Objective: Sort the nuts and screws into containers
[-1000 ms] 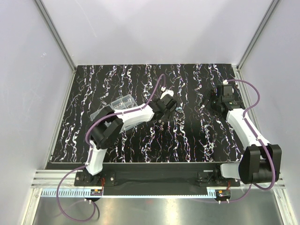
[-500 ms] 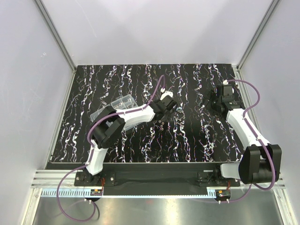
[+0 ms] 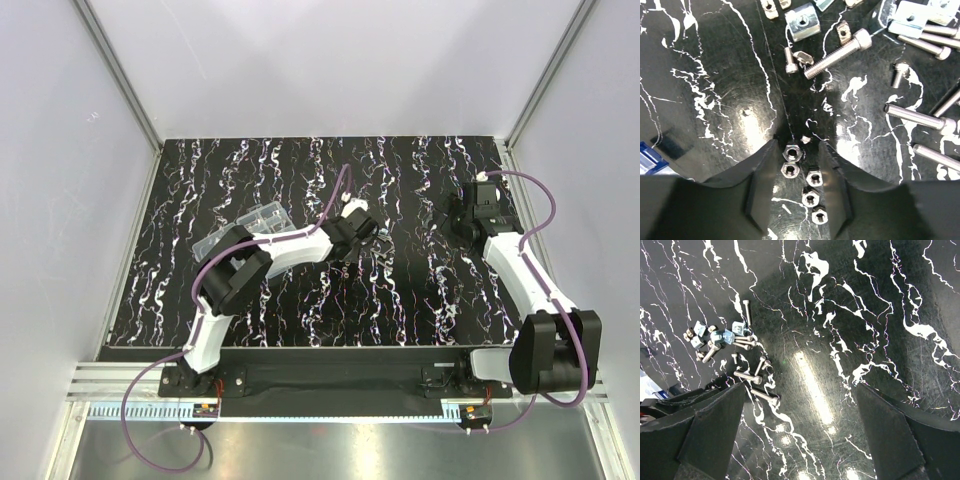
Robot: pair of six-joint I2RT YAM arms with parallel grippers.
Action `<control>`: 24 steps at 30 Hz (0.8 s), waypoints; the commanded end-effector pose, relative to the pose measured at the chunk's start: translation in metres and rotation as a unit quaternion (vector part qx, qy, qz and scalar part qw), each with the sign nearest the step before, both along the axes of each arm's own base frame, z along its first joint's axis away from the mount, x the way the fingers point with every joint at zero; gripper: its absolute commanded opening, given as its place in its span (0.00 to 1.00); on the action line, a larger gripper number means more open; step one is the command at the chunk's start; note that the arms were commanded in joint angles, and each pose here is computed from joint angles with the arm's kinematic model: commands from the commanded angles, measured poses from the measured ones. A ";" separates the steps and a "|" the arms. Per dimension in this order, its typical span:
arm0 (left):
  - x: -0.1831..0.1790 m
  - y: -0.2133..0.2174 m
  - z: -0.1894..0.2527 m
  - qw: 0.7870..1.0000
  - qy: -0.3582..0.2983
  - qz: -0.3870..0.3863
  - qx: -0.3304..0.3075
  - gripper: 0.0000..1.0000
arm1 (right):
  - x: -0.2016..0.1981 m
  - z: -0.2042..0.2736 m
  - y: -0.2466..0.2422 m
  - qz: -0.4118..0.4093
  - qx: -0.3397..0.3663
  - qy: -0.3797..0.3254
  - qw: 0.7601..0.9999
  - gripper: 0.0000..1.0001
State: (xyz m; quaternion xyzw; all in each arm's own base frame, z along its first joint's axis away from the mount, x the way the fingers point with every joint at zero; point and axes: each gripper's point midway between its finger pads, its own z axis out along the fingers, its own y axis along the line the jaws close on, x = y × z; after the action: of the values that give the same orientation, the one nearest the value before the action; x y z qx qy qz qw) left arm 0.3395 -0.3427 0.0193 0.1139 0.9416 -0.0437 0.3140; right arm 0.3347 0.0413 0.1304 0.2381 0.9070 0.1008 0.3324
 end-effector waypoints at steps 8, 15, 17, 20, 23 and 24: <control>0.002 0.011 -0.010 1.000 -0.008 0.025 0.012 0.26 | 0.000 0.017 -0.005 -0.006 -0.015 -0.023 1.000 1.00; 0.005 0.010 0.005 0.999 -0.029 0.024 -0.005 0.19 | 0.000 0.017 -0.007 -0.010 -0.018 -0.023 1.000 1.00; 0.006 0.008 0.016 0.999 -0.036 0.021 -0.015 0.19 | 0.000 0.017 -0.007 -0.010 -0.018 -0.022 1.000 0.99; 0.008 0.007 0.030 0.998 -0.046 0.019 -0.024 0.19 | 0.001 0.017 -0.007 -0.014 -0.016 -0.022 1.000 1.00; 0.009 0.007 0.044 0.998 -0.058 0.017 -0.030 0.19 | 0.001 0.017 -0.006 -0.012 -0.016 -0.021 1.000 1.00; 0.009 0.008 0.048 0.997 -0.062 0.018 -0.032 0.19 | 0.001 0.018 -0.007 -0.014 -0.015 -0.022 1.000 1.00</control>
State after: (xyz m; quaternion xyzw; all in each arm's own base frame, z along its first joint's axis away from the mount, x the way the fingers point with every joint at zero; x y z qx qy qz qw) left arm 0.3378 -0.3351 0.0250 0.1017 0.9374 -0.0447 0.3299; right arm 0.3347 0.0370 0.1346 0.2419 0.9034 0.0918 0.3419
